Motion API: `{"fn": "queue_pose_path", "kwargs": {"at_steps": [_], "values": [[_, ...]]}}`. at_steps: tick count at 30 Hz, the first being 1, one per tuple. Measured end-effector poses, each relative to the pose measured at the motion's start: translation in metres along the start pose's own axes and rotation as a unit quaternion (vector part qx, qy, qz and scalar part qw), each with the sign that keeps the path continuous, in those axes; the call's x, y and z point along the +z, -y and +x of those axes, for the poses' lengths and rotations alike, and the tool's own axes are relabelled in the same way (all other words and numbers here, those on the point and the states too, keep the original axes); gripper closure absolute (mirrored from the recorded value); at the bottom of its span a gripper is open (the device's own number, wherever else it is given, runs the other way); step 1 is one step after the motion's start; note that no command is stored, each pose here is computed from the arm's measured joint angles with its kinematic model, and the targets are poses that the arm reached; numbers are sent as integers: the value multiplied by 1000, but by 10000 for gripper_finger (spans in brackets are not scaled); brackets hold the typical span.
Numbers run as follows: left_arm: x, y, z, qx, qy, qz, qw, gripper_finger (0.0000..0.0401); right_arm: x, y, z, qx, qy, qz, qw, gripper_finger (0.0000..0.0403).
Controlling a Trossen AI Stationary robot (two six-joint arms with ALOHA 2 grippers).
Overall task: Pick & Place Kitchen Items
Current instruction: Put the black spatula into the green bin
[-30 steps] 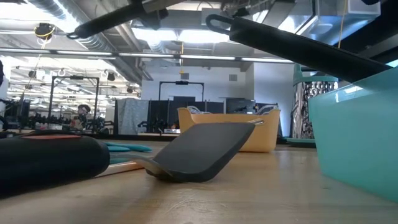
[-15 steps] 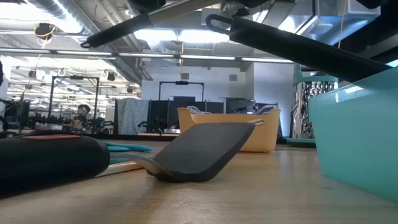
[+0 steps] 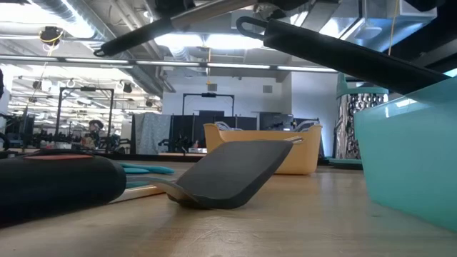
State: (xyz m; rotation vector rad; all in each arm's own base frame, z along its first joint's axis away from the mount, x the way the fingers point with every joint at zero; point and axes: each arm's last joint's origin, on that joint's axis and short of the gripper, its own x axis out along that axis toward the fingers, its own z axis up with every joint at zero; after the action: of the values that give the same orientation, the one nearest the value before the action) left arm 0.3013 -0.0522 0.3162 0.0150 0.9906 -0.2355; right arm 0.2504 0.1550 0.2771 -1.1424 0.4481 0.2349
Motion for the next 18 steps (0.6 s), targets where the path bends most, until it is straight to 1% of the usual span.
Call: {"fn": "queue_pose_path", "kwargs": {"at_steps": [8,12,14,15,18], "values": [[1,-2,20,5,-27,4,1000,197,0,0,0,1,-1,0,1000,396],[1,-3,20,18,-27,6,999,201,-1,-1,0,3,-2,-1,1000,396],[0,-4,20,19,-28,0,999,217,-1,-1,0,3,-2,-1,1000,396],[0,-4,20,17,-32,-5,999,232,-1,-1,0,3,-3,-1,1000,396],[-3,-3,20,12,-47,-11,999,298,-1,-1,0,3,-3,-1,1000,396]]}}
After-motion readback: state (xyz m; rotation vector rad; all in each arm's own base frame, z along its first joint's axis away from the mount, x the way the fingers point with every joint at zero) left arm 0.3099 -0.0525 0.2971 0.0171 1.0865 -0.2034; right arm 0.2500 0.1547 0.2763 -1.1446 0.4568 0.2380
